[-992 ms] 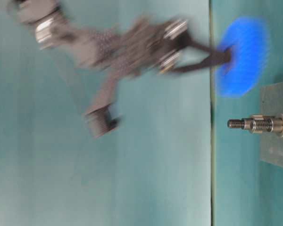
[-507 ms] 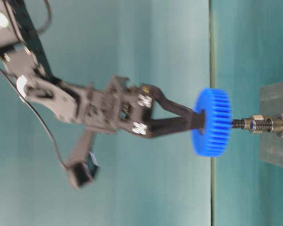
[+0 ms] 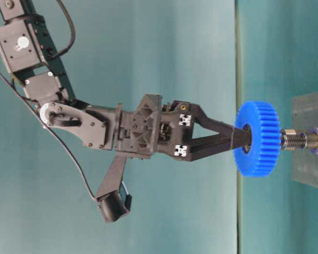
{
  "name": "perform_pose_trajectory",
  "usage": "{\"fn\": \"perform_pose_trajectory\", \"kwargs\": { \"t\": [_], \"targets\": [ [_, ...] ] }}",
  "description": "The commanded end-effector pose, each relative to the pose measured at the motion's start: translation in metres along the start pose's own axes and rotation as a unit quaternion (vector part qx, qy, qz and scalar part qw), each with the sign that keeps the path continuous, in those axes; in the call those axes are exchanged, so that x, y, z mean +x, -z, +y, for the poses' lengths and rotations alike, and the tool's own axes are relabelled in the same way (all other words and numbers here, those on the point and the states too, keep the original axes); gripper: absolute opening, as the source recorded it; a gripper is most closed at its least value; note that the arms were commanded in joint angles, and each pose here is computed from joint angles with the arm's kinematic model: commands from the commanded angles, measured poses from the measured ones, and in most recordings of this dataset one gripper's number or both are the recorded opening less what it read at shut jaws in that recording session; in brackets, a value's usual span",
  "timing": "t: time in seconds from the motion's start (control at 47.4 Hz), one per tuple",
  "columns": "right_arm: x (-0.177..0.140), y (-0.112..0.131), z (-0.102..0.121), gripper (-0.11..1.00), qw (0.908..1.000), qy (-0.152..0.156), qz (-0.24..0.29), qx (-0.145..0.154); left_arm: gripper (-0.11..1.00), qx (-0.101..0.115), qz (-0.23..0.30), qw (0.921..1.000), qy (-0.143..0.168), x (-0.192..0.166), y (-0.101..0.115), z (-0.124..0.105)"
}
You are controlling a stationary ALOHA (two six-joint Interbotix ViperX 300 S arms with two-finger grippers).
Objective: Fit the large gear onto the shaft.
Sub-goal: 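Lift the blue gear and carry it left over the upper shaft, then align the gear bore with the upper shaft and lower it down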
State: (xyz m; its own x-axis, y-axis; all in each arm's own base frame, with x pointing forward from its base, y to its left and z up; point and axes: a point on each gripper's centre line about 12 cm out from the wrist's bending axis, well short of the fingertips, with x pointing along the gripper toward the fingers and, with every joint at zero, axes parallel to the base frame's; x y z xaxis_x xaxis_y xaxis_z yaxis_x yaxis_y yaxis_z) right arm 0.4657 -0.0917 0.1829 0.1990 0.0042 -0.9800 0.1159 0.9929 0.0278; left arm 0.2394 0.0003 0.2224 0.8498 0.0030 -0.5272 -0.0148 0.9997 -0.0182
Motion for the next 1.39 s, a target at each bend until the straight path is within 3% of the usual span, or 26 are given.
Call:
{"fn": "perform_pose_trajectory", "kwargs": {
  "t": [0.0, 0.57, 1.098, 1.225, 1.372],
  "targets": [
    [-0.0169, -0.0063, -0.0016, 0.48, 0.9997, 0.004, -0.024, -0.008, 0.0, 0.001, -0.008, 1.0, 0.001, -0.0005, -0.005, -0.0005],
    [-0.0148, -0.0046, -0.0045, 0.48, 0.9998, -0.002, -0.018, -0.005, 0.0, 0.001, -0.015, 0.9999, 0.001, 0.0011, -0.0136, -0.0007],
    [-0.0098, -0.0024, -0.0041, 0.49, 0.9998, -0.017, -0.006, 0.008, 0.0, 0.003, -0.005, 1.0, 0.001, 0.0036, -0.008, -0.0005],
    [-0.0102, -0.0027, -0.0041, 0.58, 0.9998, -0.016, -0.006, 0.008, 0.0, 0.003, -0.002, 1.0, 0.0, 0.0038, -0.0059, -0.0005],
    [-0.0127, -0.0054, -0.0048, 0.58, 0.9998, -0.016, -0.013, 0.008, 0.0, 0.002, -0.003, 1.0, 0.001, 0.0037, -0.0067, -0.0005]
  ]
}}
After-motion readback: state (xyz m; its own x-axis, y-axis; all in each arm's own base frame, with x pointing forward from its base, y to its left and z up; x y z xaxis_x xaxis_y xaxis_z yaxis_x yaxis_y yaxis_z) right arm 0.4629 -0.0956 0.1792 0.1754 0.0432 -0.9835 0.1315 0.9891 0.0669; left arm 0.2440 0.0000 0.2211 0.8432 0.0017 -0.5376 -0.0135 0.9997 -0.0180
